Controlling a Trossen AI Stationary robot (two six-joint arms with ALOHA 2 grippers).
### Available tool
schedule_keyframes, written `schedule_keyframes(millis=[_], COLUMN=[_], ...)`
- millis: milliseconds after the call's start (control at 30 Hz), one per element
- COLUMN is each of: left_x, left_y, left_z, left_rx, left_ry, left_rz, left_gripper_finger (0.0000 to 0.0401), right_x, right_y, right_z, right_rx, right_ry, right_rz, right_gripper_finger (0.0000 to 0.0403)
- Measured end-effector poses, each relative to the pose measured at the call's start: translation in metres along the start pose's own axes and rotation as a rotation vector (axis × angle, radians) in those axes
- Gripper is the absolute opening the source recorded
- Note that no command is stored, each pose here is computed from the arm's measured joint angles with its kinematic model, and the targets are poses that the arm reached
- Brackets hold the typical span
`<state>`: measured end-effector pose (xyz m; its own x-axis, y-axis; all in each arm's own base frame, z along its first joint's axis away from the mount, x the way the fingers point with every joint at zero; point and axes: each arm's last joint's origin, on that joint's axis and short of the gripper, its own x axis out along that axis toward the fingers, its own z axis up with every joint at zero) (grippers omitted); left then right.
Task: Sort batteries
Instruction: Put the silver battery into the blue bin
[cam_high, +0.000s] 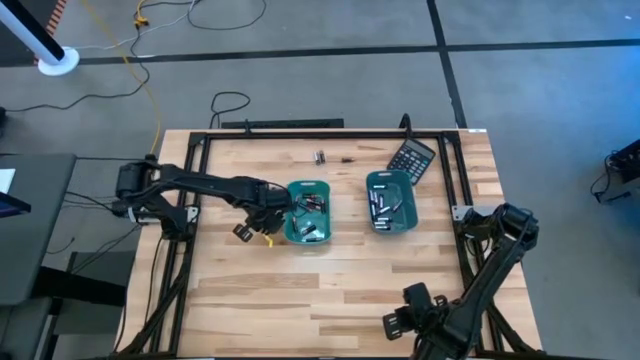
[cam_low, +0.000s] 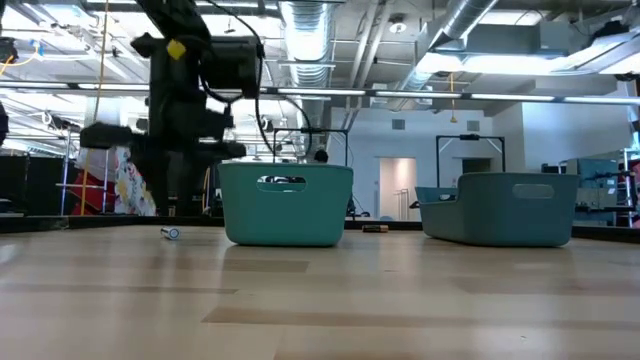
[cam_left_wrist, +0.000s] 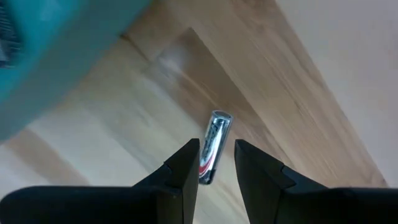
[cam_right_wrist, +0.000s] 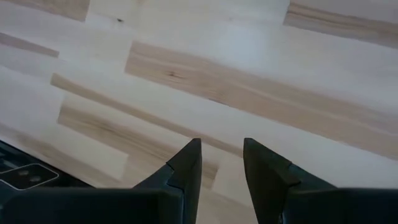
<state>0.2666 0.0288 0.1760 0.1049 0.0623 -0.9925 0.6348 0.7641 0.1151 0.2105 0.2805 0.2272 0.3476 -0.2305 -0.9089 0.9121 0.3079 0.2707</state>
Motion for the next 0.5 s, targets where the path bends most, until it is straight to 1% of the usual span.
schedule_keyframes(millis=[133,300,433,500], left_x=[0.014,0.029,0.038,0.041], left_y=[0.001,0.006,0.007,0.006], left_z=[0.002,0.006,0.007,0.007], left_rx=[0.002,-0.01,-0.022,-0.037], left_ry=[0.036,0.061,0.081,0.097], left_rz=[-0.037,-0.027,-0.047,-0.057], left_gripper_finger=[0.0098,0.0098,0.0098,0.0091], right_x=[-0.001,-0.001,-0.001,-0.002], right_y=[-0.002,-0.003,-0.003,-0.004], right_z=[-0.001,-0.001,-0.001,-0.002], right_rx=[-0.012,-0.015,-0.016,-0.02], right_ry=[-0.004,-0.007,-0.007,-0.006], right_rz=[-0.005,-0.009,-0.009,-0.009], right_gripper_finger=[0.0133,0.0133,0.0133,0.0133])
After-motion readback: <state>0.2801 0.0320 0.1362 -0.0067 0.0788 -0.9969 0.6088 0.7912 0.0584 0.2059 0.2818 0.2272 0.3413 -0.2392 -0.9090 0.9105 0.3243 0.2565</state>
